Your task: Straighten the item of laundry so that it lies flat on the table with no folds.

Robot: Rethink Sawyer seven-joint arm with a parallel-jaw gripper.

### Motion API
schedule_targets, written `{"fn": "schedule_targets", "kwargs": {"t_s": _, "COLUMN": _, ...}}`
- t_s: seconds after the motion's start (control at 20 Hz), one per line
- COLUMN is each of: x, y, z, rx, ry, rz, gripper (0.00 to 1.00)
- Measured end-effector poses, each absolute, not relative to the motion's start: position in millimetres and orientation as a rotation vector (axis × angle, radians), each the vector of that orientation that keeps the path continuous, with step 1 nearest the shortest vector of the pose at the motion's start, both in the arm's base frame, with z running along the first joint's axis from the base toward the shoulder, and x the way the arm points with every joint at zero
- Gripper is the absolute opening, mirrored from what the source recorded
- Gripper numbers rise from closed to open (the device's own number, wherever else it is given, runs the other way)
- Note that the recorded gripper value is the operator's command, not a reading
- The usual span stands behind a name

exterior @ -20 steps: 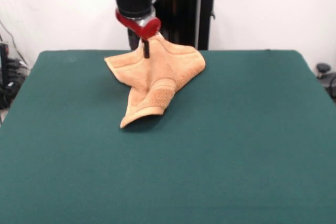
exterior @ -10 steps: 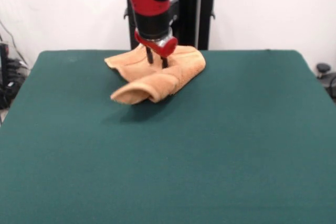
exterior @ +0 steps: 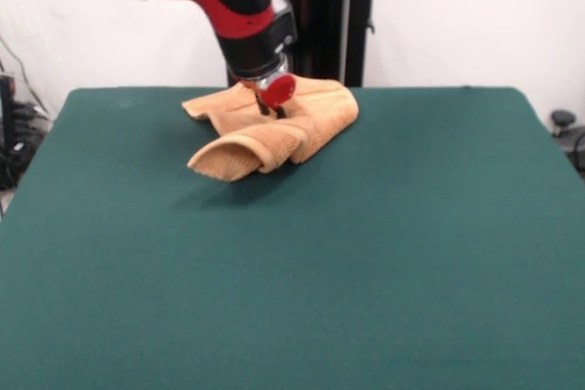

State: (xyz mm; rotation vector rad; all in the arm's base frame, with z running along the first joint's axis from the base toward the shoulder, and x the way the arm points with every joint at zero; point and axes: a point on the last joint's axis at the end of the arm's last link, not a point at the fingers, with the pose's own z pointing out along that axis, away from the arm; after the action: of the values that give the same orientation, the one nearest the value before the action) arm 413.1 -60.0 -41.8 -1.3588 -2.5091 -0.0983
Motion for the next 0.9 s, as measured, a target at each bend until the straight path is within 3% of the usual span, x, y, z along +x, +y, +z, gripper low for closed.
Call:
{"fn": "schedule_targets", "kwargs": {"t_s": 0.45, "x": 413, "y": -61, "z": -42, "rx": -1.364, "ry": -2.500, "rz": -0.099, "gripper": 1.00}}
{"fn": "schedule_targets", "kwargs": {"t_s": 0.9, "x": 398, "y": -11, "z": -37, "rx": -1.100, "ry": -2.969, "rz": 0.468, "gripper": 1.00}}
